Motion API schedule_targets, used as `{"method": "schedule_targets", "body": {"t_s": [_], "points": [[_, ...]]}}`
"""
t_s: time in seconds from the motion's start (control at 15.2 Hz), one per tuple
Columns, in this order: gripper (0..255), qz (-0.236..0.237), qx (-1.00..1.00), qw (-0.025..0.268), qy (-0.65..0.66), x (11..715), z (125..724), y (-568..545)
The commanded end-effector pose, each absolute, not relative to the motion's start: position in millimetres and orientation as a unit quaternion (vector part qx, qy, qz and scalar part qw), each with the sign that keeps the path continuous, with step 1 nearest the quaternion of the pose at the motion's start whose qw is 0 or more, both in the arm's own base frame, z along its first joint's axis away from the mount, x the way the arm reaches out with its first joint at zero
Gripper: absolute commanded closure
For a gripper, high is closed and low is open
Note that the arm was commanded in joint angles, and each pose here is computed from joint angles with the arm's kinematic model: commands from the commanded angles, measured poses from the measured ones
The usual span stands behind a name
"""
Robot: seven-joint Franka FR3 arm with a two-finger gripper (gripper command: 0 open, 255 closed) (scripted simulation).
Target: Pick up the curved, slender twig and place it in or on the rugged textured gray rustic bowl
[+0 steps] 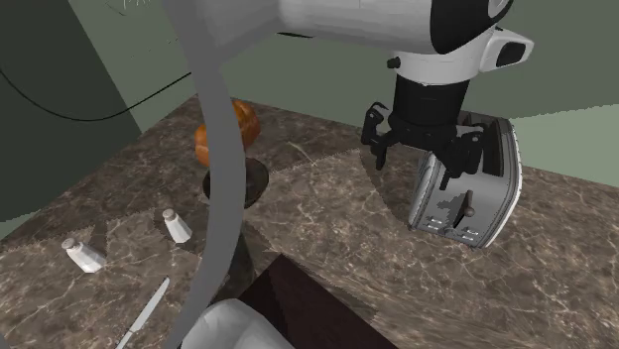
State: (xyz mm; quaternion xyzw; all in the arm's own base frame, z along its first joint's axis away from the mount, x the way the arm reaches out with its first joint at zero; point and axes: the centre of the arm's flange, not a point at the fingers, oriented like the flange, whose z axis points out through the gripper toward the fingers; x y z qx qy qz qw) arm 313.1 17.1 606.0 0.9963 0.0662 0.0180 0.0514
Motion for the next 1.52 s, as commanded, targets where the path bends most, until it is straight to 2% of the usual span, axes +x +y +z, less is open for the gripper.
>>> {"method": "schedule_targets", "body": {"t_s": [0.0, 1.45], "points": [[0, 0.018, 0.996, 0.051, 0.066, 313.1, 606.0, 17.1], [0, 0.018, 0.945, 0.031, 0.325, 491.2, 451.4, 171.2]]}}
